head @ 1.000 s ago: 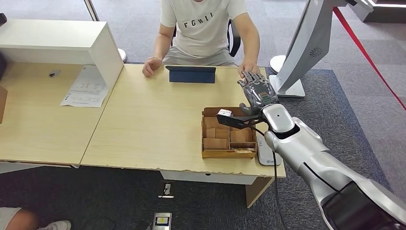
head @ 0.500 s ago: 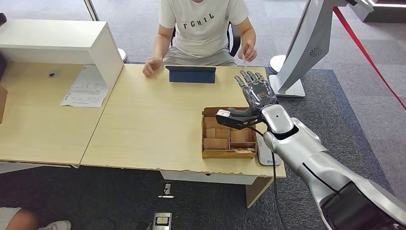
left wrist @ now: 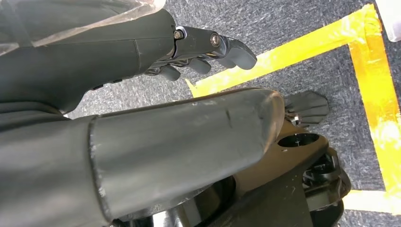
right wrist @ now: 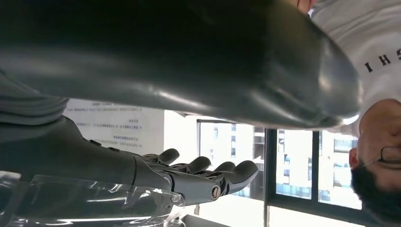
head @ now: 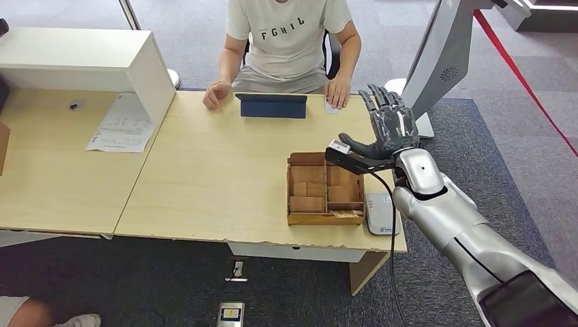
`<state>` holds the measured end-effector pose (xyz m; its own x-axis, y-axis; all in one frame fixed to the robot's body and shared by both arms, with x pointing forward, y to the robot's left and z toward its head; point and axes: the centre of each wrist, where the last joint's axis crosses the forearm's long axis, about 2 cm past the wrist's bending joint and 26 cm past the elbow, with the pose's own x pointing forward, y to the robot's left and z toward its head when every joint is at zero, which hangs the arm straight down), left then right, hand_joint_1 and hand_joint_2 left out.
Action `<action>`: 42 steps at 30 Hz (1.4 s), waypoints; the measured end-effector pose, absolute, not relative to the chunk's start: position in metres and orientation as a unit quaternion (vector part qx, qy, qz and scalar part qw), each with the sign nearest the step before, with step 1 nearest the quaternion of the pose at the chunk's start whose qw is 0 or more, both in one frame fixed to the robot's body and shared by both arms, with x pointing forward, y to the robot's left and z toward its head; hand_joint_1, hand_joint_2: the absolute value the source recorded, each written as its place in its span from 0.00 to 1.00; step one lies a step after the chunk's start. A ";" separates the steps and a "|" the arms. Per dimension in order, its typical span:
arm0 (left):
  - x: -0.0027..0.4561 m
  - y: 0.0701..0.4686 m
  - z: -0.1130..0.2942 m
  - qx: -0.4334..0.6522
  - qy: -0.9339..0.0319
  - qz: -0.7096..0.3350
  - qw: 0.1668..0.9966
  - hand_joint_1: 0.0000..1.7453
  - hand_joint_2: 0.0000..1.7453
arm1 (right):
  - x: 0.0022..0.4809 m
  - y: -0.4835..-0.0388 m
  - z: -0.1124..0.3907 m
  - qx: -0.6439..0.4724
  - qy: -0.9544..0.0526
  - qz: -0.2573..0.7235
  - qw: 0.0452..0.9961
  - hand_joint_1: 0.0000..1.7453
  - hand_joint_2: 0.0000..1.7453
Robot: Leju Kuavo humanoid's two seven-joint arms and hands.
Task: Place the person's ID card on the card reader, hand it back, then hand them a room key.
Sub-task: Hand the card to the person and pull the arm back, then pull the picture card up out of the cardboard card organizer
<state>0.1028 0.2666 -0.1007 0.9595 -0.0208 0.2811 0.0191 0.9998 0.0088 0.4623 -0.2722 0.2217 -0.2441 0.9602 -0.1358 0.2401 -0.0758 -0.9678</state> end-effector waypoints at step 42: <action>0.082 0.268 -0.105 0.026 -0.142 0.049 0.988 0.00 0.00 | 0.279 -0.285 0.081 -0.318 -0.731 0.341 0.498 0.00 0.00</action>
<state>0.0816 0.2679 -0.1051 0.9545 0.0903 0.2841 -0.1053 0.9937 0.0381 0.2790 -0.2852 0.0809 -0.3019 0.8050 0.5108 0.1253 0.5646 -0.8158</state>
